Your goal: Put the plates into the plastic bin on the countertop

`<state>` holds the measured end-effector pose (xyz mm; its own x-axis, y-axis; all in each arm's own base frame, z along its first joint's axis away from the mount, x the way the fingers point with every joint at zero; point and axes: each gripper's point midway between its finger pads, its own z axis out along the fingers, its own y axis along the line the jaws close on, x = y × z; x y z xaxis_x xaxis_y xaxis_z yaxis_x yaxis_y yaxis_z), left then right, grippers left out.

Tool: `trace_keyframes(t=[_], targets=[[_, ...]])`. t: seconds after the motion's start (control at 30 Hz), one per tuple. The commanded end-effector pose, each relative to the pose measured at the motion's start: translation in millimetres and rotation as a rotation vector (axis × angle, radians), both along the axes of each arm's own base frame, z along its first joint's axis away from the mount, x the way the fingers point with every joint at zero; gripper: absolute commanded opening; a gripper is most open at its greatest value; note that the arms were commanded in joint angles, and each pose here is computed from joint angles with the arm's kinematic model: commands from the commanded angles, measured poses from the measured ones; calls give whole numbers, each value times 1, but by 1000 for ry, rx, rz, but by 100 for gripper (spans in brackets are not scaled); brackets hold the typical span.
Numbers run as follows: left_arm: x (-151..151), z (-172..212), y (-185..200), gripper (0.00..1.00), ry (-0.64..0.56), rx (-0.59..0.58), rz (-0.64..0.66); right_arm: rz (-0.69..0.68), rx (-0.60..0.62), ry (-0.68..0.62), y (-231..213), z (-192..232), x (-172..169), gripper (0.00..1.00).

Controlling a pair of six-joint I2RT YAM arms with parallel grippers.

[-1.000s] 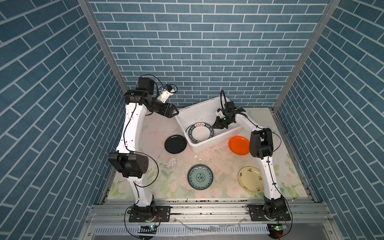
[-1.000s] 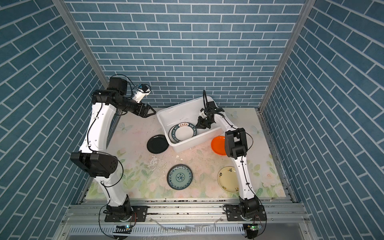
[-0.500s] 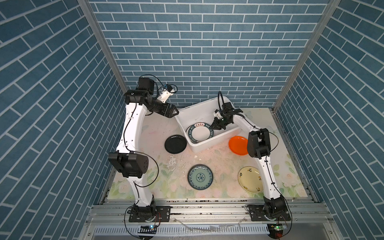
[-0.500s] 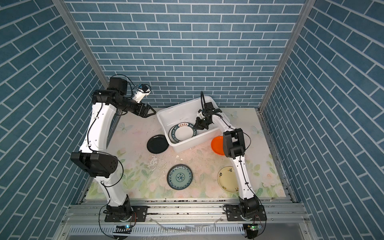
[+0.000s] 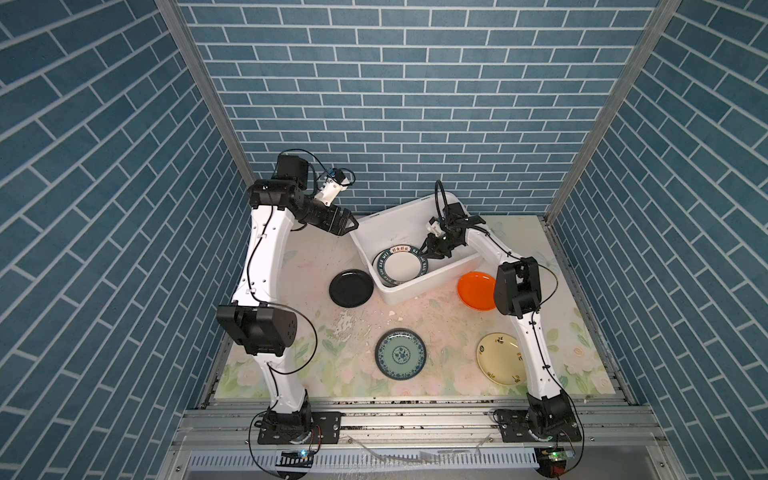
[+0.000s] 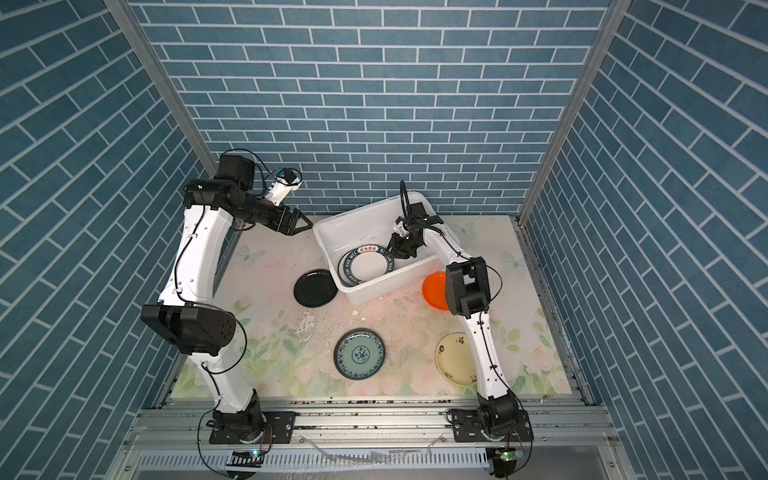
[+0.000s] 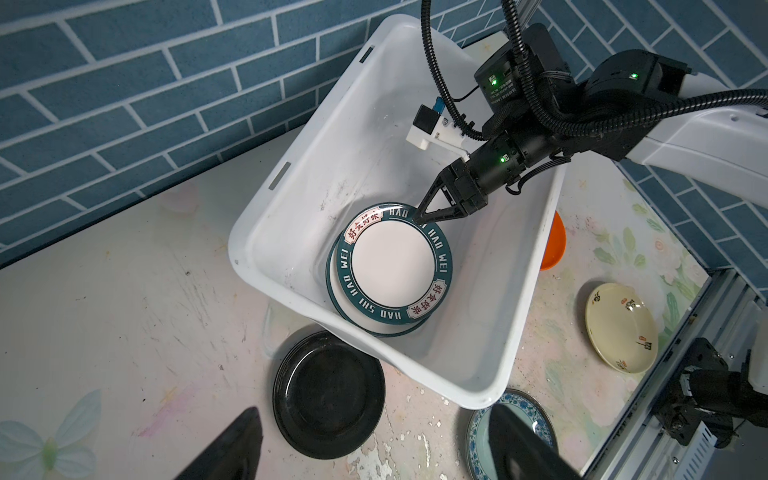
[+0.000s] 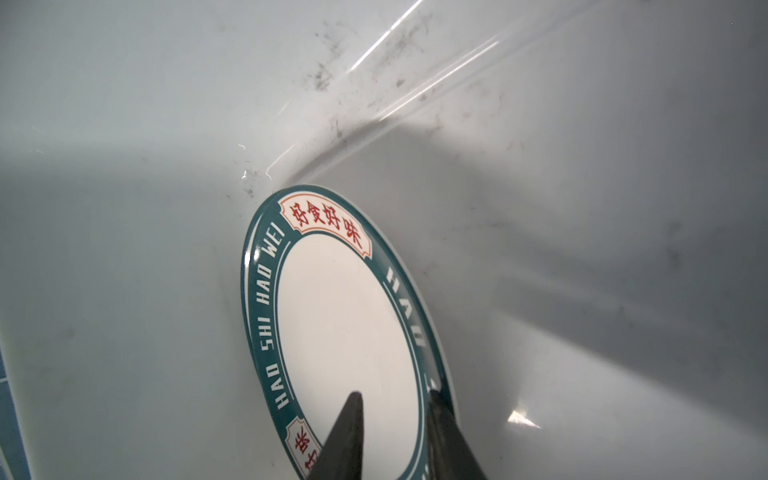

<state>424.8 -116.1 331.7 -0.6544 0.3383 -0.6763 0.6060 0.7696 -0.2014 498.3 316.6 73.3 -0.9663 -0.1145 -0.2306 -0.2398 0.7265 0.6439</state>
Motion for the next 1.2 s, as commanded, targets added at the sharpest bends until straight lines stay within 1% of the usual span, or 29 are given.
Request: trace_keyframes(t=[0.0,0.1,0.27,0.43,0.5,0.63,0.93,1.17], targets=[[-7,-3,-4,87,26,-7,-14,-6,-54,-73,-12,29,4,28],[-7,-5,-4,87,33,-5,-15,-5,-56,-71,-13,29,3,29],[-5,-7,-4,87,38,-7,-13,-2,-52,-66,-11,29,6,29],[-4,-6,-3,87,33,-2,-12,-18,-10,-119,-5,53,16,29],[-4,-7,-4,87,36,-4,-12,-26,-17,-124,-6,56,19,30],[-5,-7,-4,87,38,-5,-13,-25,-85,-83,-17,36,12,30],[-11,-7,-1,88,37,12,-10,19,-122,-19,-16,12,-7,30],[-13,-8,1,88,40,23,-4,55,-152,-11,-8,-1,-15,31]])
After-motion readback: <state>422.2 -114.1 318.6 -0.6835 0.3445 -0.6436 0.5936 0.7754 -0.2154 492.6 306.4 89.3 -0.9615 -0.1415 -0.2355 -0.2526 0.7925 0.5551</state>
